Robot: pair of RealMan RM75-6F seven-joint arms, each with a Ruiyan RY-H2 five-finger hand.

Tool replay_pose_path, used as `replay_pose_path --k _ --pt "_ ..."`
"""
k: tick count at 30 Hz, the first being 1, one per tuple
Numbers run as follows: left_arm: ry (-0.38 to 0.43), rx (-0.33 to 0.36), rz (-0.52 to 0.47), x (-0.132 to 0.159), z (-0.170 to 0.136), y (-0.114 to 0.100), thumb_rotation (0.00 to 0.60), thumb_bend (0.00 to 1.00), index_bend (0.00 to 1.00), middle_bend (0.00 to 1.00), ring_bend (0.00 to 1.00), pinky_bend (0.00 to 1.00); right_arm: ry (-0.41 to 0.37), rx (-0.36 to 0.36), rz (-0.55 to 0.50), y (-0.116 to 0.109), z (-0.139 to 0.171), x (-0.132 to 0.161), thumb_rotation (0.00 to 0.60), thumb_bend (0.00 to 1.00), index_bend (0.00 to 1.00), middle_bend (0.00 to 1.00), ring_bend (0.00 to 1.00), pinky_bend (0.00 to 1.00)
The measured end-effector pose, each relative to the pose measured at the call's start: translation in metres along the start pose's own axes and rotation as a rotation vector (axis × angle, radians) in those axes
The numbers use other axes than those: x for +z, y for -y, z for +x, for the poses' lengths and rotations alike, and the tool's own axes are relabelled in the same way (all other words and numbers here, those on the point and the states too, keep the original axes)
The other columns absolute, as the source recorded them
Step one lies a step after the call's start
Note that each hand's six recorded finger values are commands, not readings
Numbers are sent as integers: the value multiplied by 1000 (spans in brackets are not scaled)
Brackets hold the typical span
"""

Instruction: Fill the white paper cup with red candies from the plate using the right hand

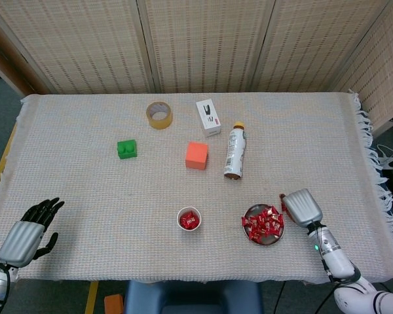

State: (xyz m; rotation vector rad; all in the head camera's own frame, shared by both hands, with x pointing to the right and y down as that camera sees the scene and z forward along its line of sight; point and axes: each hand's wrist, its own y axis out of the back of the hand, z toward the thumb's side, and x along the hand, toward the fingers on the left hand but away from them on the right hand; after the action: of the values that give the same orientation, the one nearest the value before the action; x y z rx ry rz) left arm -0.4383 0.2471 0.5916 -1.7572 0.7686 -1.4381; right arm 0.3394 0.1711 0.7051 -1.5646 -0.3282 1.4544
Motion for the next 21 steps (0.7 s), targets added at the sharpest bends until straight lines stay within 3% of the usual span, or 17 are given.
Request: replay_pose_path --k 8,15,21 --pt "1 -1 -1 1 1 0 600 501 0 6 50 143 -41 -125 -102 -57 8 9 600 344 576 727 710 976" --pt "8 -11 7 3 1 3 600 500 0 6 51 144 -233 -183 -236 -125 12 81 600 343 570 728 714 976" --pt "9 -5 2 3 -1 0 600 500 0 6 51 144 -339 -213 -183 -156 1 139 600 343 572 731 718 978"
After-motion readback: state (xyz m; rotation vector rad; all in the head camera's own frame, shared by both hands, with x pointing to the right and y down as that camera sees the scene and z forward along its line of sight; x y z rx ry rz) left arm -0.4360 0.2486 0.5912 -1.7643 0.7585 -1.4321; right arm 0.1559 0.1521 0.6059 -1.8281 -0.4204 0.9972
